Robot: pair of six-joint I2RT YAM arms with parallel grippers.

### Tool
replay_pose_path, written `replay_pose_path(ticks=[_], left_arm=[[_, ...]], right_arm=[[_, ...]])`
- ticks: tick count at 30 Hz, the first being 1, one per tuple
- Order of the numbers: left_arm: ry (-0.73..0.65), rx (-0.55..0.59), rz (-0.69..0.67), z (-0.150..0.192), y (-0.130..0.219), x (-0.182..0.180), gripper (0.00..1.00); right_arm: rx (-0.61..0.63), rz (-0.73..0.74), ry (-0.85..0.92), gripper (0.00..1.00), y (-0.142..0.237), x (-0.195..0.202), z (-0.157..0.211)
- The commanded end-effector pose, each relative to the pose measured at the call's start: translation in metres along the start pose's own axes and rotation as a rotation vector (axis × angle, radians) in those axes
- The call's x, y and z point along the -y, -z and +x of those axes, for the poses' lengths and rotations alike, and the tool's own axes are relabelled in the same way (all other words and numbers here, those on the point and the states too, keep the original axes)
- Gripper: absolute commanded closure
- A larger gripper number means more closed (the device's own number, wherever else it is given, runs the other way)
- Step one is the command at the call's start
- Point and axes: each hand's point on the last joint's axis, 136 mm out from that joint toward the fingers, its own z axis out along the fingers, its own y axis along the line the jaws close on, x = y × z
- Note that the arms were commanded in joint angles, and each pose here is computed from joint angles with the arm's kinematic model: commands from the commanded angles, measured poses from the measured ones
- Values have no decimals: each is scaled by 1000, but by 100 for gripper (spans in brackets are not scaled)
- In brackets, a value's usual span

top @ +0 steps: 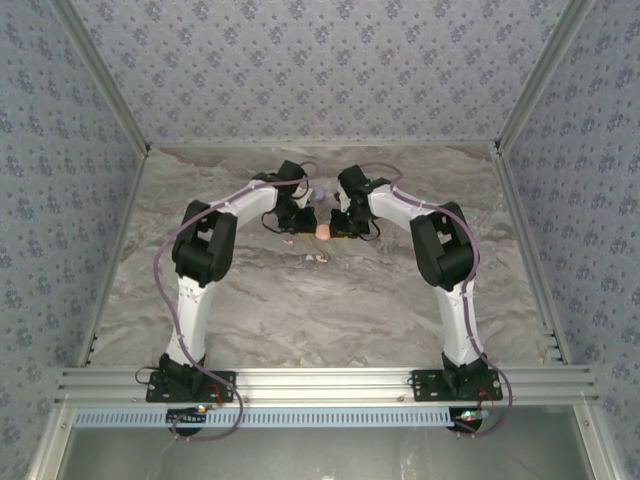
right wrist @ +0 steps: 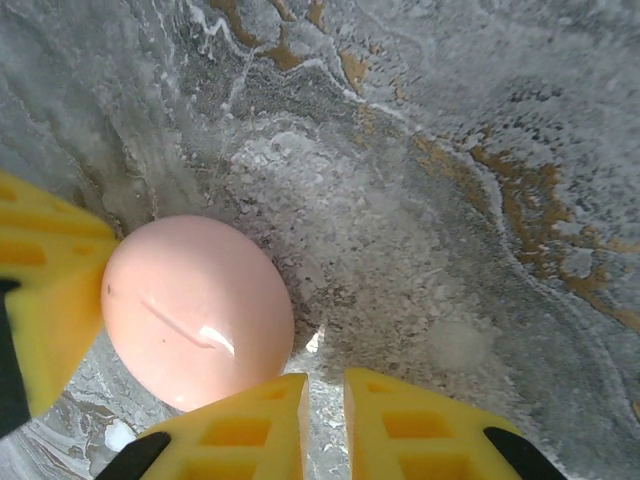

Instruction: Insert the wireless bluetooth earbuds into the charging case

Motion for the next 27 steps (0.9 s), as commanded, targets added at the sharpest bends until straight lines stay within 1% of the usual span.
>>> replay_pose_path(ticks=[1, 9, 14, 18, 22, 27], left_arm=[[-12, -26, 1, 15, 10, 9, 84], [-10, 32, -67, 9, 25, 1, 82], [8, 86, -67, 2, 40, -2, 81], [40, 141, -11, -5, 49, 1, 78], [90, 166, 84, -7, 48, 9, 70], [137, 172, 177, -9, 42, 19, 64]], right_arm=[[-19, 55, -8, 80, -2, 10, 0], [-14, 98, -2, 79, 5, 19, 2], [8, 87, -6, 79, 18, 22, 2], [41, 20, -3, 79, 31, 19, -3], [61, -62, -3, 76, 40, 15, -12], [78, -169, -5, 72, 42, 4, -24]])
